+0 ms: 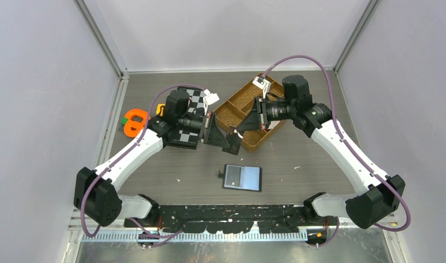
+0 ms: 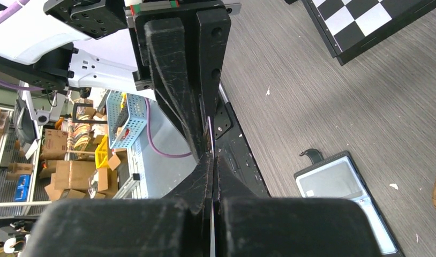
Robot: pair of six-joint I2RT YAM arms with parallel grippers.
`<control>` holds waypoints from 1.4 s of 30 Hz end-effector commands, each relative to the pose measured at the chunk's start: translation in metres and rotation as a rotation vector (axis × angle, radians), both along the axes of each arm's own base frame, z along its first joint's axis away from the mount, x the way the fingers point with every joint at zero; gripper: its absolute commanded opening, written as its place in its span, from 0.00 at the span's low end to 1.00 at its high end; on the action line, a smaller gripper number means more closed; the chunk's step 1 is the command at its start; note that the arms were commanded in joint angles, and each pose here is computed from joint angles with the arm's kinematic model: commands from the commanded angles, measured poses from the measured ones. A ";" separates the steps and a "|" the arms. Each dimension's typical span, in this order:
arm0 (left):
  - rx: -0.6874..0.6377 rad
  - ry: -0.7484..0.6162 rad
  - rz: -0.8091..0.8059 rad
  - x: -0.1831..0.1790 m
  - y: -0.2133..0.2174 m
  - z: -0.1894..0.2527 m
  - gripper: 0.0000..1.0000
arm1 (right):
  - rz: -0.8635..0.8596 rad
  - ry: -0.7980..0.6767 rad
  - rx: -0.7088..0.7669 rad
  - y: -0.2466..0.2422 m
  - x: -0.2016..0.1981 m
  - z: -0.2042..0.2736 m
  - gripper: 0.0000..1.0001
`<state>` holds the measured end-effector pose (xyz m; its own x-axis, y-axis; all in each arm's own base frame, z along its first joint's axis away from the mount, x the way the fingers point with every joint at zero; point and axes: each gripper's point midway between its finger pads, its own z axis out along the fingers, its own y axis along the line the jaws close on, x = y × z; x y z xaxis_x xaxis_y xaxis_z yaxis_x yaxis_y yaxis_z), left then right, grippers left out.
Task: Put the credit cards into the card holder
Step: Pick up the credit card from the storage box.
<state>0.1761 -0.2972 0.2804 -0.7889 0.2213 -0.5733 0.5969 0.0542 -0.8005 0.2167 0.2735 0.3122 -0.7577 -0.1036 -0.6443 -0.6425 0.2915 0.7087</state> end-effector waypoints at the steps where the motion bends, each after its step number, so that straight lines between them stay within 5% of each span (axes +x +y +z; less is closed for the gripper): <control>1: -0.073 -0.053 -0.031 -0.010 0.000 0.021 0.00 | 0.017 -0.082 0.045 0.001 -0.005 0.027 0.01; 3: -0.082 -0.061 -0.007 -0.008 0.000 0.021 0.00 | -0.022 -0.084 0.029 -0.001 0.000 0.025 0.15; 5: -0.098 -0.093 0.037 -0.004 0.000 0.023 0.00 | -0.083 -0.080 -0.008 -0.005 0.008 0.019 0.45; 7: -0.114 -0.122 0.099 0.003 -0.001 0.026 0.00 | -0.131 -0.070 -0.033 -0.010 0.011 0.013 0.60; 15: -0.166 -0.168 0.265 0.024 -0.001 0.035 0.00 | -0.126 0.010 0.101 -0.005 -0.006 0.016 0.65; 30: -0.158 -0.117 0.255 0.021 -0.001 0.025 0.00 | -0.108 0.084 0.261 0.013 0.000 0.017 0.33; 33: -0.149 -0.107 0.259 0.022 -0.002 0.021 0.00 | -0.113 0.094 0.269 0.014 0.001 0.016 0.09; 34: -0.140 -0.101 0.259 0.022 -0.002 0.018 0.04 | -0.128 0.099 0.264 0.013 0.003 0.014 0.02; 38: -0.035 -0.111 0.297 0.030 0.002 -0.007 0.45 | -0.231 0.164 0.117 0.001 0.006 -0.024 0.01; 42: 0.160 -0.101 0.384 0.040 0.016 -0.056 0.59 | -0.351 0.243 -0.093 -0.022 0.003 -0.086 0.00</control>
<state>0.2067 -0.2942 0.2661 -0.7673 -0.0350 -0.6404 0.6176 0.2290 -0.7524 0.2254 0.2747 0.2782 -0.8611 0.1478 -0.4865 -0.4174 0.3411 0.8423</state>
